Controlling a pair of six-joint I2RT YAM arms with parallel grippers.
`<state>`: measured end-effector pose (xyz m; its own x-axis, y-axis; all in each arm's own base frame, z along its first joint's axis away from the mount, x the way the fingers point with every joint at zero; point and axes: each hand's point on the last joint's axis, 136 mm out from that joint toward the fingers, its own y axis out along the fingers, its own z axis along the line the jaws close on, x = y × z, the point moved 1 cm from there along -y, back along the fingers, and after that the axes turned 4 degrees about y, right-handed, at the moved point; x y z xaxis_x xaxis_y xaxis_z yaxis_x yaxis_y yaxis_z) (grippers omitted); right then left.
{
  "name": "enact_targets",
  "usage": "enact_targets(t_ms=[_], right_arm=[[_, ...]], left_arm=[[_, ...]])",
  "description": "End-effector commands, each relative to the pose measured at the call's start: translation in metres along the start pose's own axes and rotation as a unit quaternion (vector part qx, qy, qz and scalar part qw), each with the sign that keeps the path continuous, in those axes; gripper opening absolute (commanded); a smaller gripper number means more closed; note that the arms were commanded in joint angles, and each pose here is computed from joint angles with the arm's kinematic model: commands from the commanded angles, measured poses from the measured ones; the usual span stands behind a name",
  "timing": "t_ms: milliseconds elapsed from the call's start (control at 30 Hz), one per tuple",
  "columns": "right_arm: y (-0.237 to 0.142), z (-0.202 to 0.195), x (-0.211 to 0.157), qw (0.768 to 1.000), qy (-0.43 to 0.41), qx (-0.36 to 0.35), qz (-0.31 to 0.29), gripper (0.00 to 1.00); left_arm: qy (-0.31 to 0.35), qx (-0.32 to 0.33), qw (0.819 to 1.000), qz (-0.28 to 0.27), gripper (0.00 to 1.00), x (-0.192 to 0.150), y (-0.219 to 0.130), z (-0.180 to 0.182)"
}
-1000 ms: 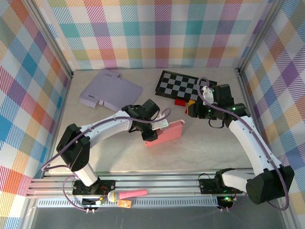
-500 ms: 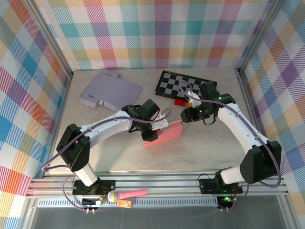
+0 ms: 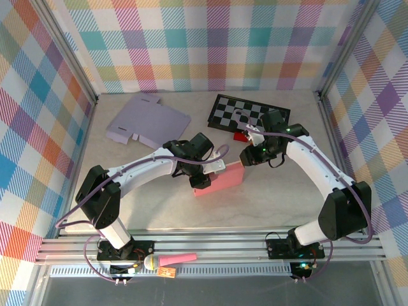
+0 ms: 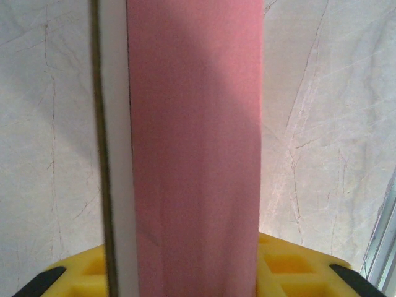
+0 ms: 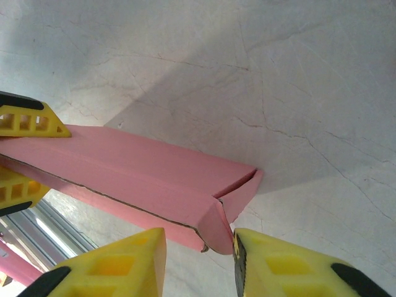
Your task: Fold the paper box
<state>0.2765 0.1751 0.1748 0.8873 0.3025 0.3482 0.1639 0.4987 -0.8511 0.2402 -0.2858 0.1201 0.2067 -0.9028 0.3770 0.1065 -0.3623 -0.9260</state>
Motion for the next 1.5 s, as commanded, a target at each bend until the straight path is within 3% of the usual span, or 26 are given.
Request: enact_targets(t_ms=[0, 533, 1067, 1467], right_arm=[[0.001, 0.002, -0.001, 1.0, -0.013, -0.004, 0.009, 0.34], [0.004, -0.003, 0.002, 0.997, -0.043, -0.07, 0.011, 0.21], [0.005, 0.008, 0.004, 0.994, -0.049, -0.096, 0.001, 0.0], [0.017, 0.003, -0.008, 0.992, -0.03, -0.122, -0.029, 0.0]], left_arm=[[0.005, -0.006, 1.0, -0.001, 0.34, 0.003, -0.001, 0.002], [0.005, -0.008, 1.0, -0.002, 0.34, 0.004, 0.0, 0.003], [-0.001, -0.003, 1.0, -0.004, 0.34, 0.006, 0.0, 0.006], [-0.016, -0.003, 1.0, -0.011, 0.35, 0.007, -0.002, 0.01]])
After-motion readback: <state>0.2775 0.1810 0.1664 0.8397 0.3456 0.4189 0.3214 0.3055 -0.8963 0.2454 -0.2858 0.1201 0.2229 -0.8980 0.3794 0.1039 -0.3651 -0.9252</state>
